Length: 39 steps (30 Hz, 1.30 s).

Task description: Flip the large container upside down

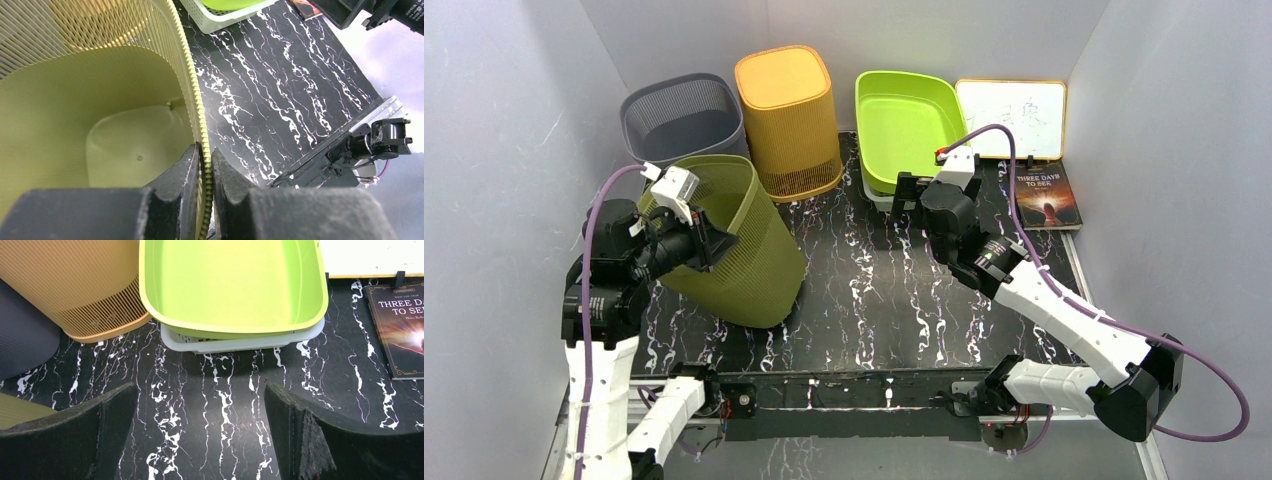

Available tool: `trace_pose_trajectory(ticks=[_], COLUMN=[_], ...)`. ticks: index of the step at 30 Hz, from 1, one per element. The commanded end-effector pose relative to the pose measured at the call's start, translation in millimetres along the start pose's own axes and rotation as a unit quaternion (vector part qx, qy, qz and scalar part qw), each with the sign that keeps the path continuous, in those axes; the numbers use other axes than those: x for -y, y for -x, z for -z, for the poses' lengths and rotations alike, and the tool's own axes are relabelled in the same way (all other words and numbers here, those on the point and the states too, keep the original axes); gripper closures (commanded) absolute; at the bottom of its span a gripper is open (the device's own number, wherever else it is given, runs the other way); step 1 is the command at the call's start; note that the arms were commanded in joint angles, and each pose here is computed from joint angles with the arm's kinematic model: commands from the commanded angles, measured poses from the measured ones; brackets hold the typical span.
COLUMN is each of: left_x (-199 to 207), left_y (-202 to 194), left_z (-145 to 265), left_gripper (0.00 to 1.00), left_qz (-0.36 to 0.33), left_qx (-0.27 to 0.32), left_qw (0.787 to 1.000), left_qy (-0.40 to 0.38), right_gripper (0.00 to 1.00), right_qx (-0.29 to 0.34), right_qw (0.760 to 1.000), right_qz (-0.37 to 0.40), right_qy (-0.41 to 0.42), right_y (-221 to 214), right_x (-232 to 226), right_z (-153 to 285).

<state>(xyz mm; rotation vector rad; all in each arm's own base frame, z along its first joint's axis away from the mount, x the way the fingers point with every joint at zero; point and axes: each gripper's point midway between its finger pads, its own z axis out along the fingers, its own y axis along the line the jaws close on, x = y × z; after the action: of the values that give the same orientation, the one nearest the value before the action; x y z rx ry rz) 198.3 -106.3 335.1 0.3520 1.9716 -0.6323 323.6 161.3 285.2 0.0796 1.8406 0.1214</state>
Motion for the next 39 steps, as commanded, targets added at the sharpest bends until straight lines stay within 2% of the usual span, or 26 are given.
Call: trace_pose_trajectory(ticks=[1,3,6,10,13,17,19,24,27,32,36,39], left_x=[2,6,15,34,49,49,37,14,-6,-15,-3,-1], left_y=[-8,-5,3,24,57,103,127,165,185,220,229,228], left_z=[-8,-10,-9,0,14,33,44,45,56,105,133,141], left_gripper=[0.76,0.59,0.42,0.31,0.27,0.22,0.03,0.02,0.02,0.02,0.02,0.02], left_qz=[0.015,0.020,0.025,0.030,0.029,0.030,0.031,0.040,0.029,-0.001,-0.004,-0.009], left_qx=[-0.016,-0.012,-0.001,0.029,0.075,0.149,0.188,0.216,0.248,0.312,0.368,0.376], left_qw=[1.000,0.999,0.998,0.995,0.991,0.986,0.982,0.974,0.961,0.928,0.908,0.904], left_qy=[-0.019,-0.035,-0.057,-0.092,-0.107,-0.063,-0.013,0.053,0.117,0.202,0.202,0.206], right_gripper=[0.02,0.02,0.02,0.02,0.02,0.02,0.02,0.02,0.02,0.02,0.02,0.03], right_qx=[0.026,0.017,0.008,0.007,0.005,0.003,0.003,0.007,0.011,0.031,0.026,0.023], right_qw=[1.000,1.000,1.000,0.999,0.998,0.992,0.985,0.949,0.926,0.904,0.881,0.867], right_qz=[-0.015,-0.008,0.000,0.003,0.009,0.020,0.031,0.101,0.150,0.159,0.171,0.191], right_qy=[0.003,0.008,0.015,0.036,0.064,0.127,0.172,0.299,0.347,0.396,0.440,0.461], right_y=[28,27,23,27,31,39,44,49,35,32,21,9], right_x=[-2,-5,-8,-14,-24,-54,-81,-181,-235,-275,-301,-322], right_z=[6,6,5,9,12,25,36,83,108,136,150,161])
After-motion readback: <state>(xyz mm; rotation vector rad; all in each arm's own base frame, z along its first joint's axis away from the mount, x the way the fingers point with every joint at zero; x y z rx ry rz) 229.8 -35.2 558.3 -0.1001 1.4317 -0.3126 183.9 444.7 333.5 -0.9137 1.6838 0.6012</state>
